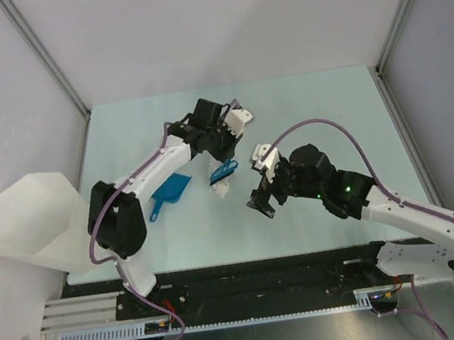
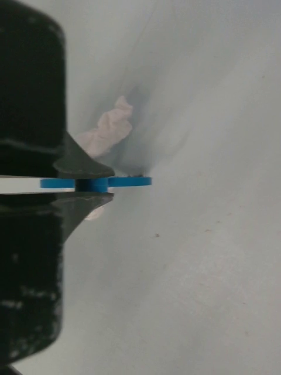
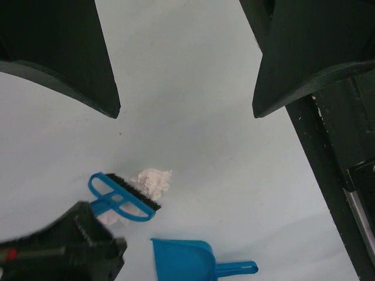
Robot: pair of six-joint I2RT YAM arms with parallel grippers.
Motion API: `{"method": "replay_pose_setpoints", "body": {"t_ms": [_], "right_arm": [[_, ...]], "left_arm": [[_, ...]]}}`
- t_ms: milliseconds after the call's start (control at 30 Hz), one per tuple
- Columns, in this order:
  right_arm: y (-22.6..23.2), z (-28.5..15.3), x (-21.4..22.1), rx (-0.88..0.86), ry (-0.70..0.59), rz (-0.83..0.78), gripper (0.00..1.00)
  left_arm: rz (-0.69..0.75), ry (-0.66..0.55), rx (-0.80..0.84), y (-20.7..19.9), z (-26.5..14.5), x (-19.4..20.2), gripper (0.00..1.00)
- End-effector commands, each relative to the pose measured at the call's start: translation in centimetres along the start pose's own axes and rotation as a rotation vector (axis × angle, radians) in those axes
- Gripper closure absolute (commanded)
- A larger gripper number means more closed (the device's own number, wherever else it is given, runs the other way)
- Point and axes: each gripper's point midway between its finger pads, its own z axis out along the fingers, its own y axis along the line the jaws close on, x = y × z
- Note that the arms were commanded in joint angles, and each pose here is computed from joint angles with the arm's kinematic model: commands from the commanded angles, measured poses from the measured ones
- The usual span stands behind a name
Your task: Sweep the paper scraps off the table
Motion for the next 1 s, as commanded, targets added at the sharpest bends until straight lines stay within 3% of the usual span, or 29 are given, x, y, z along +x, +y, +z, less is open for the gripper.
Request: {"method": "replay_pose_setpoints", "body": {"t_ms": [0,167,300,467,633,733,967], "right_arm": [[0.0,-1.8,-0.1,0.031,-0.045,0.006,0.0],[-0.1,-2.3,0.4,0.039,-0.051,-0.016,0.0],[-0.5,-2.0,1.1,0.06,-0.031,-0.03,0.0],[-1.1,-1.7,1.8,0.09,-0.009,-0.021,0.0],[-1.0,-1.5,2.2,0.082,0.005,-0.017,0.0],[-1.0,-1.4,2.2,0.08,0.002,-0.019,0.0],[-0.8,-1.3,2.5,0.067,0.005,-0.029,0.0]], "left_arm": [[-0.076,-0.122,0.001,-0.2,-5.6,-5.2,1.0],[-0.068,-0.226,-0.042,0.1,-10.0,-8.5,1.0],[-0.063,-0.217,-0.184,2.7,-11.1,-8.8,1.0],[-0.094,-0.081,-0.569,12.1,-11.7,-6.2,1.0],[-0.145,0.039,-0.661,17.9,-8.3,-2.0,1.0],[-0.157,0.083,-0.603,17.3,-5.7,-0.1,1.0],[-0.113,0.1,-0.371,9.8,0.0,0.4,1.0]]}}
